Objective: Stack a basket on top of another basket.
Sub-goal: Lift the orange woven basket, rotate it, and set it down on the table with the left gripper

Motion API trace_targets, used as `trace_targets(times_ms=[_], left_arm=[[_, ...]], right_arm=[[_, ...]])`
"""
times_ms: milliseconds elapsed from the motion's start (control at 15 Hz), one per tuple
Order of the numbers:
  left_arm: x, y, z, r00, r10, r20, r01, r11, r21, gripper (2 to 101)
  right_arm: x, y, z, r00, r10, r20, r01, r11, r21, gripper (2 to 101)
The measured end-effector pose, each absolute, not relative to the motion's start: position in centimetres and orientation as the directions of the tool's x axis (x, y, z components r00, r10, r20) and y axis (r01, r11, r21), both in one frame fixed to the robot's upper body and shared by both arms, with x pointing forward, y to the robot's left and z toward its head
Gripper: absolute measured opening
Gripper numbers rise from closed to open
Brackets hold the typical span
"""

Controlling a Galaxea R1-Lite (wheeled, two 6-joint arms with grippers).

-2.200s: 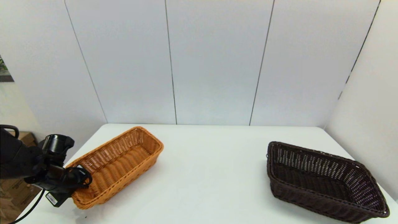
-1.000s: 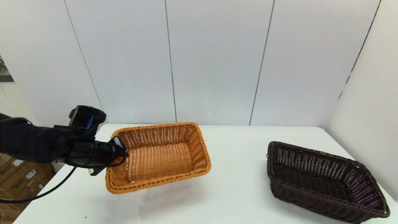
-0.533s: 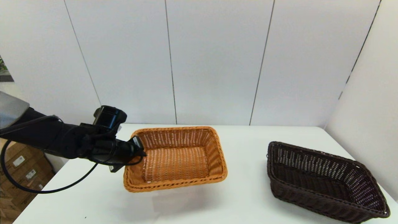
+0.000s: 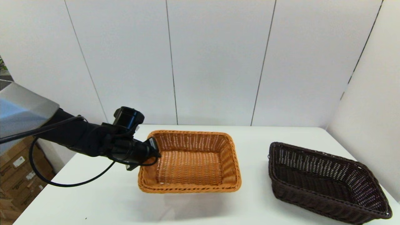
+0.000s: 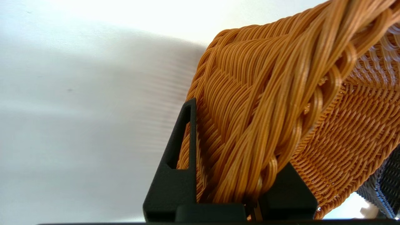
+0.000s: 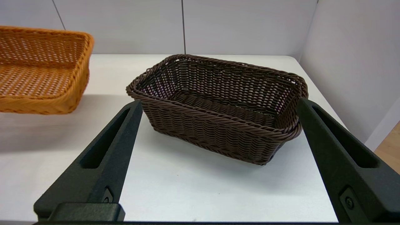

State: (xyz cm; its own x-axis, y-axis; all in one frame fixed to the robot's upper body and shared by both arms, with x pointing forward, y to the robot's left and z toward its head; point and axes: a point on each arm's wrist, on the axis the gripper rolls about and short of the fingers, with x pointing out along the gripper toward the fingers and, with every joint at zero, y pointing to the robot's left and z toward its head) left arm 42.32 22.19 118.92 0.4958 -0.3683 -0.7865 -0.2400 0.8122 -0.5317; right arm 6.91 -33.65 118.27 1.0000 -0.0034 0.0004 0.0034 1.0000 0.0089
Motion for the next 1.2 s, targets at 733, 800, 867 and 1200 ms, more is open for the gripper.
trace_targets(times_ms=[733,800,867,1200], left_arm=[[43.0,20.3,117.6,0.425,-0.446,-0.788,-0.196,0.804,-0.561,25.8],[43.1,20.3,117.6,0.419,-0.448,-0.790,-0.197,0.804,-0.561,25.8],[43.1,20.3,117.5,0.413,-0.446,-0.794,-0.202,0.805,-0.558,25.8],[43.3,20.2,116.9,0.362,-0.427,-0.829,-0.243,0.815,-0.526,25.8]], right_arm=[[6.9,-33.6,118.3,1.000,-0.004,0.000,0.004,1.000,0.009,97.7],[6.9,-33.6,118.3,1.000,-0.003,0.000,0.003,1.000,0.009,97.7],[6.9,-33.6,118.3,1.000,-0.003,0.000,0.003,1.000,0.010,97.7],[6.9,-33.6,118.3,1.000,-0.003,0.001,0.003,1.000,0.009,97.7]])
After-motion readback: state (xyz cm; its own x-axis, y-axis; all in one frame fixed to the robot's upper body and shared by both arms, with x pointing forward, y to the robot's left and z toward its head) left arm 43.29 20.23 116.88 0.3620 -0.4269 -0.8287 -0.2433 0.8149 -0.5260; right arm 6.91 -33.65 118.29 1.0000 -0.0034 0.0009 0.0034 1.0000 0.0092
